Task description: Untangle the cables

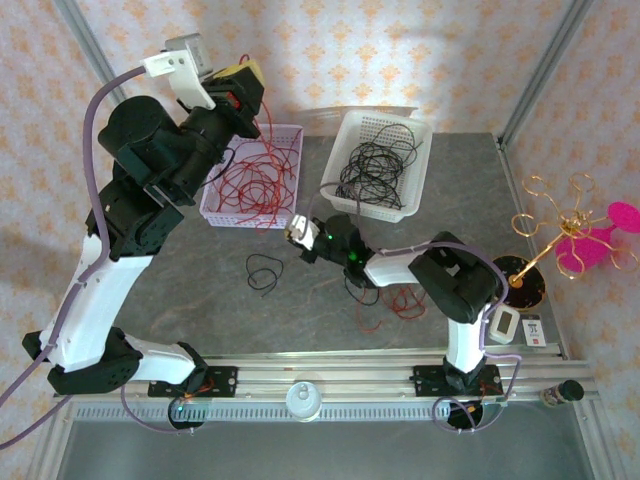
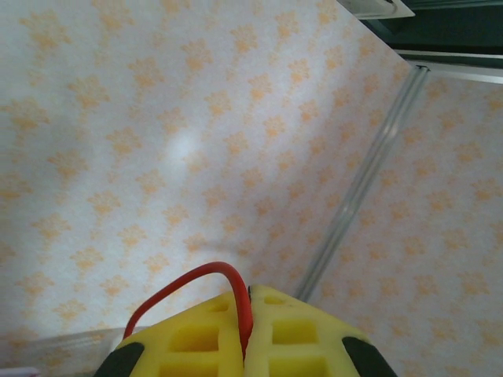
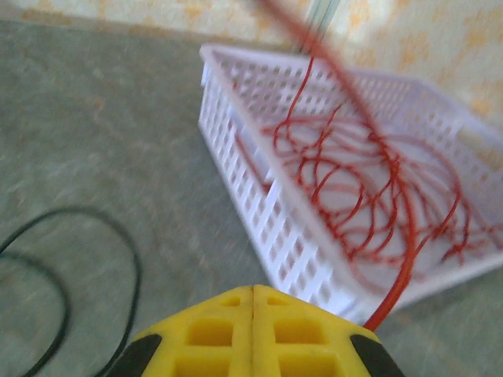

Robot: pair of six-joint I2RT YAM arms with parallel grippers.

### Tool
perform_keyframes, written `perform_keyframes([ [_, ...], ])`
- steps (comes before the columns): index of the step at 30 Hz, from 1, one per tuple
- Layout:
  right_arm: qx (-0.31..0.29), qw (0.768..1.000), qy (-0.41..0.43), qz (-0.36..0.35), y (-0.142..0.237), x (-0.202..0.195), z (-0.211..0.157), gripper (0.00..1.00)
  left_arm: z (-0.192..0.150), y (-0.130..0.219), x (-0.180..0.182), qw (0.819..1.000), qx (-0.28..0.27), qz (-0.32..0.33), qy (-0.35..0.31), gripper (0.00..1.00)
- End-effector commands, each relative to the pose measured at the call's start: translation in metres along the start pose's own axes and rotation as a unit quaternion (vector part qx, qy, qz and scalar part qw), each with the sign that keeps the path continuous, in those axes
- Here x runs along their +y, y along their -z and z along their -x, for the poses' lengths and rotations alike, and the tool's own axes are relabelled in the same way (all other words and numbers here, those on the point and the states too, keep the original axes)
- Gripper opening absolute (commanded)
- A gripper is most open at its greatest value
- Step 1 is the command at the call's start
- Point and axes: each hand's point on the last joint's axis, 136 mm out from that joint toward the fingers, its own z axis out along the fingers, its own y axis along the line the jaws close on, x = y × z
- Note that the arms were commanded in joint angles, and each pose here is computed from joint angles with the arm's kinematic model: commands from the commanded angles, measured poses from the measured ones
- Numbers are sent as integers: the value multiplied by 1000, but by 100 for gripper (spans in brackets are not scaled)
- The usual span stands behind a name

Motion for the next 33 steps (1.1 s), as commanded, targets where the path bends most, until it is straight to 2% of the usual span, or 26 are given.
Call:
perform_keyframes([
  [1, -55, 997, -49, -29, 28, -10, 32, 0, 34, 5, 8, 997, -61, 31, -20, 0],
  [5, -62, 994, -66, -53, 49, -13, 34, 0, 40, 1, 5, 997, -74, 30, -22, 0],
  [6, -60, 992, -83, -73, 50, -22, 36, 6, 40, 0, 3, 997, -74, 24, -19, 0],
  [9, -43, 990, -122, -64, 46, -32, 40, 45, 39, -1, -3, 998, -69, 6, -10, 0],
  [10, -40, 989, -130, -49, 45, -28, 43, 52, 37, -2, -5, 998, -65, 0, -7, 0],
  [12, -41, 989, -143, -20, 45, -20, 48, 58, 36, 0, -8, 998, -61, -8, -3, 0],
  [17, -42, 976, -212, -40, 53, -30, 51, 63, 34, 4, -11, 998, -52, -20, 1, 0],
  [20, -24, 964, -263, 21, 47, -21, 58, 65, 33, 5, -12, 999, -48, -23, 2, 0],
  [23, -17, 954, -278, 106, 42, 3, 68, 65, 32, 7, -12, 999, -45, -25, 2, 0],
  [26, -17, 941, -305, 142, 36, 11, 75, 66, 32, 8, -11, 999, -46, -24, 3, 0],
  [29, -2, 927, -347, 139, 21, 6, 73, 66, 31, 7, -11, 999, -46, -23, 4, 0],
  [33, 52, 909, -406, 74, -5, -14, 45, 65, 32, 8, -12, 999, -47, -27, 8, 0],
])
